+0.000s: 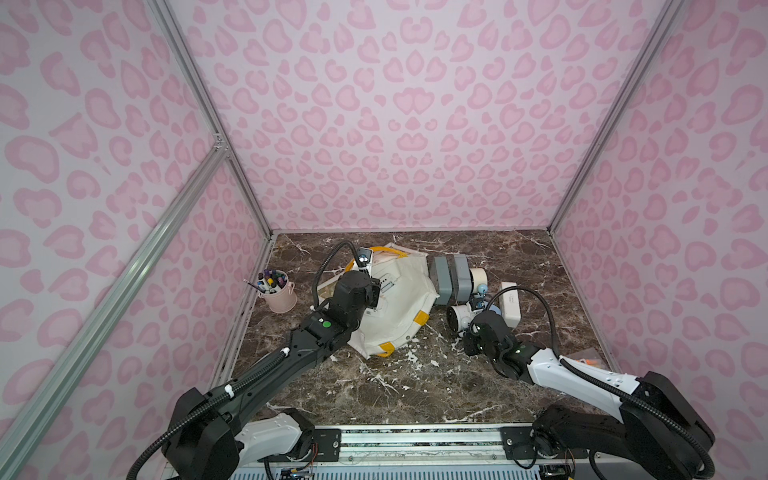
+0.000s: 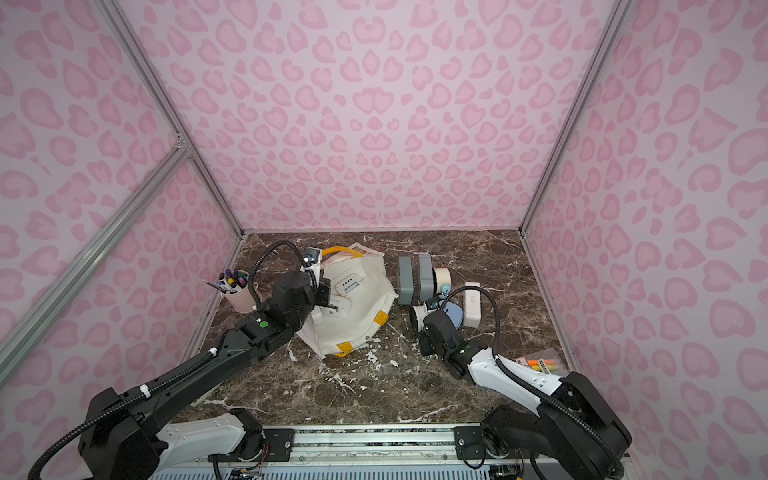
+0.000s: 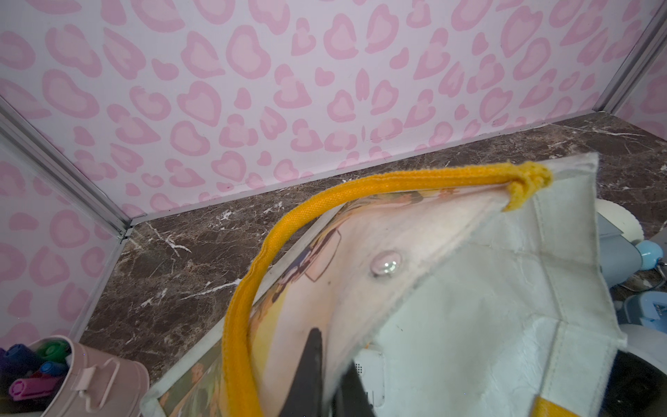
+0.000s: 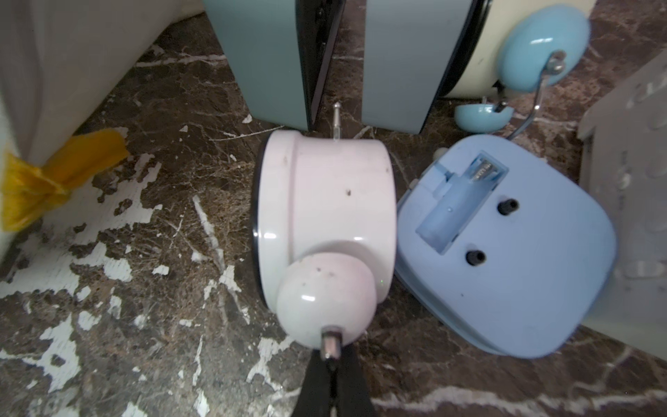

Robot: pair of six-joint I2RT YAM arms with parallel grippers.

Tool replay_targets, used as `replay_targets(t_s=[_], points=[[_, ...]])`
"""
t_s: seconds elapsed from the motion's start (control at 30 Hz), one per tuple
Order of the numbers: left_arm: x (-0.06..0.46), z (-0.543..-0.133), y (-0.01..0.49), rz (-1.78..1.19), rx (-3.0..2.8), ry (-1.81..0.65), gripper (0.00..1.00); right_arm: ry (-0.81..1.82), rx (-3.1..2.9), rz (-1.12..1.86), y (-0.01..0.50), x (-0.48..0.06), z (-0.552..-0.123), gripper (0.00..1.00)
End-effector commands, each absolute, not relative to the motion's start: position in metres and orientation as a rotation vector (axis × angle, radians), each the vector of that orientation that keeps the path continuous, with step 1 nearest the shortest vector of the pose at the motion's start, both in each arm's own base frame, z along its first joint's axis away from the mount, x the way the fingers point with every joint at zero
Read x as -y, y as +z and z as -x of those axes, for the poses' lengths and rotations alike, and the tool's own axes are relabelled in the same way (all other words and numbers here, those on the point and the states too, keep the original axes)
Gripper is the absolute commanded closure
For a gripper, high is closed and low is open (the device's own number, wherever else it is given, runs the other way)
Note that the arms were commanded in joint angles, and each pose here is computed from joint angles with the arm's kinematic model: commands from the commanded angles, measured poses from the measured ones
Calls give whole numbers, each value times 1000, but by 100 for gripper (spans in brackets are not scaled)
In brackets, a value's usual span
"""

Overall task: Take the alarm clock out of the canvas bag
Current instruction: Place the alarm at the center of the board.

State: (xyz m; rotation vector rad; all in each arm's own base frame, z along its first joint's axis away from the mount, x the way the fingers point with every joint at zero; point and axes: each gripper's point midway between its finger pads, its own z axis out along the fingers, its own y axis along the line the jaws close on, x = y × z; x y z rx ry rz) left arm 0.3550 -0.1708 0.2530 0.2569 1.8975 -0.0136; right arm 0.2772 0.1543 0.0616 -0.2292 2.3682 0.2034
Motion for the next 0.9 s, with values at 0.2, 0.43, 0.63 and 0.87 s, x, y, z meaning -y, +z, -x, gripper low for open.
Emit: replay_targets(t_s=[0.2,0.43,0.63,0.87], points=[[169,-357,259,-231,-1884,-17,97,206,-2375,236,62,-157,-279,100],[170,-357,260,-225,-1879,-21,97,192,-2399,235,56,-156,-278,100],[170,-357,260,-227,-1882,-19,97,194,-2392,213,57,-155,-279,91],[169,-357,259,-220,-1884,-19,97,191,-2396,212,56,-154,-278,79]])
